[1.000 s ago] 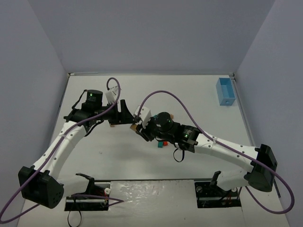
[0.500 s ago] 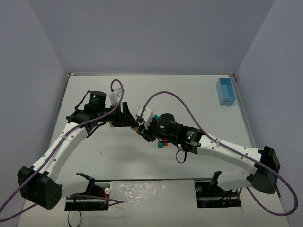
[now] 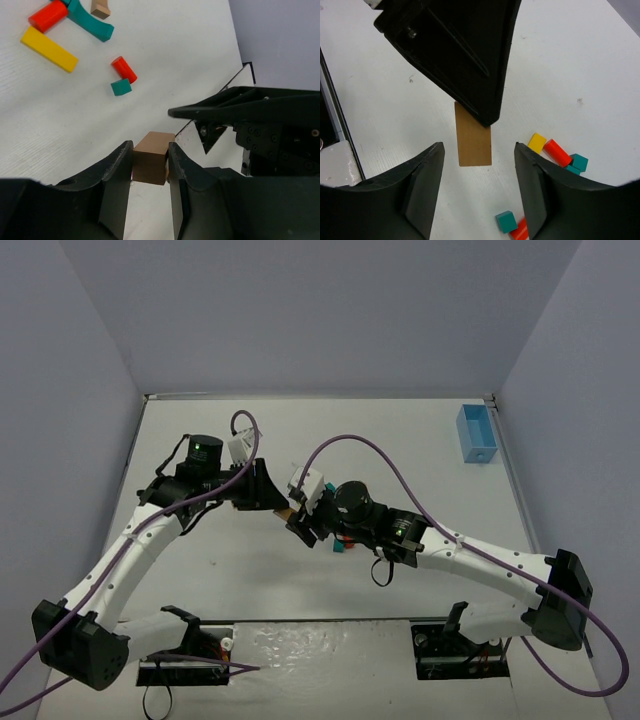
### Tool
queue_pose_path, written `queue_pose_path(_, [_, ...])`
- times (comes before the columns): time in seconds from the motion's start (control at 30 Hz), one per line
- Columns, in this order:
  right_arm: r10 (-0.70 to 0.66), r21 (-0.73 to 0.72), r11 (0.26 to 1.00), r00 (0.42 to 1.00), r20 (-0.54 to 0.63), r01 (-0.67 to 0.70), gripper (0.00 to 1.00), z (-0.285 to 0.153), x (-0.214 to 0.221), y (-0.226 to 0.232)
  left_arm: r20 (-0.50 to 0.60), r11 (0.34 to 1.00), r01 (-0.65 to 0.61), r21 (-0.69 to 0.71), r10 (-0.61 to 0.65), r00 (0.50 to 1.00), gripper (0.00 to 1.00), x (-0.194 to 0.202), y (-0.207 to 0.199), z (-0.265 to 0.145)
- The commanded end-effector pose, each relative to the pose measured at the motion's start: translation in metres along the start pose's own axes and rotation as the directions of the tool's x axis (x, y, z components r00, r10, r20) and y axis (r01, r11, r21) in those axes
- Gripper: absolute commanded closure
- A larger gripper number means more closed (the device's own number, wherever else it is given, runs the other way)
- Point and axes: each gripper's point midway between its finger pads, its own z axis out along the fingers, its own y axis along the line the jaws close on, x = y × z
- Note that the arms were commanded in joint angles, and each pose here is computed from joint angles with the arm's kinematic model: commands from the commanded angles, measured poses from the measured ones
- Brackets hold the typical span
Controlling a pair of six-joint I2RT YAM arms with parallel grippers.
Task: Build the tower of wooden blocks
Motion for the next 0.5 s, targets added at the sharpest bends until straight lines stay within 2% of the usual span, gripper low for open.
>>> queue_pose_path(0.0, [0.014,0.065,0.998,0.996,0.090,-0.020,0.33,-0.004,-0.022,-0.018,0.066,0.988,-0.065,-0.143,0.075,0.995,1.00,-0.013,0.014,-0.014])
queue_pose_path(0.03, [0.016,0.067,0.998,0.996,0.089,-0.022,0.31,-0.004,-0.022,-0.019,0.046,0.984,-0.067,-0.165,0.075,0.996,1.00,-0.009,0.019,-0.015])
queue_pose_path(0.07, [0.027,0.089,0.995,0.997,0.075,-0.033,0.28,-0.004,-0.015,-0.024,0.059,0.960,-0.070,-0.272,0.089,0.994,1.00,-0.014,0.037,-0.021])
queue_pose_path(0.1, [0.035,0.102,0.994,0.997,0.074,-0.042,0.26,-0.006,-0.013,-0.029,0.066,0.949,-0.082,-0.304,0.107,0.992,1.00,-0.017,0.041,-0.024])
queue_pose_path(0.2, [0.078,0.167,0.982,0.995,0.060,-0.087,0.24,-0.012,0.001,-0.048,0.077,0.853,-0.067,-0.517,0.124,0.989,1.00,-0.026,0.077,-0.047])
queue_pose_path(0.3, [0.133,0.242,0.960,0.990,0.053,-0.142,0.24,-0.021,0.016,-0.074,0.071,0.782,-0.085,-0.618,0.163,0.984,1.00,-0.038,0.097,-0.063])
queue_pose_path(0.47, [0.181,0.357,0.917,0.983,0.027,-0.178,0.24,-0.035,0.045,-0.102,0.071,0.674,-0.046,-0.737,0.145,0.987,1.00,-0.055,0.144,-0.088])
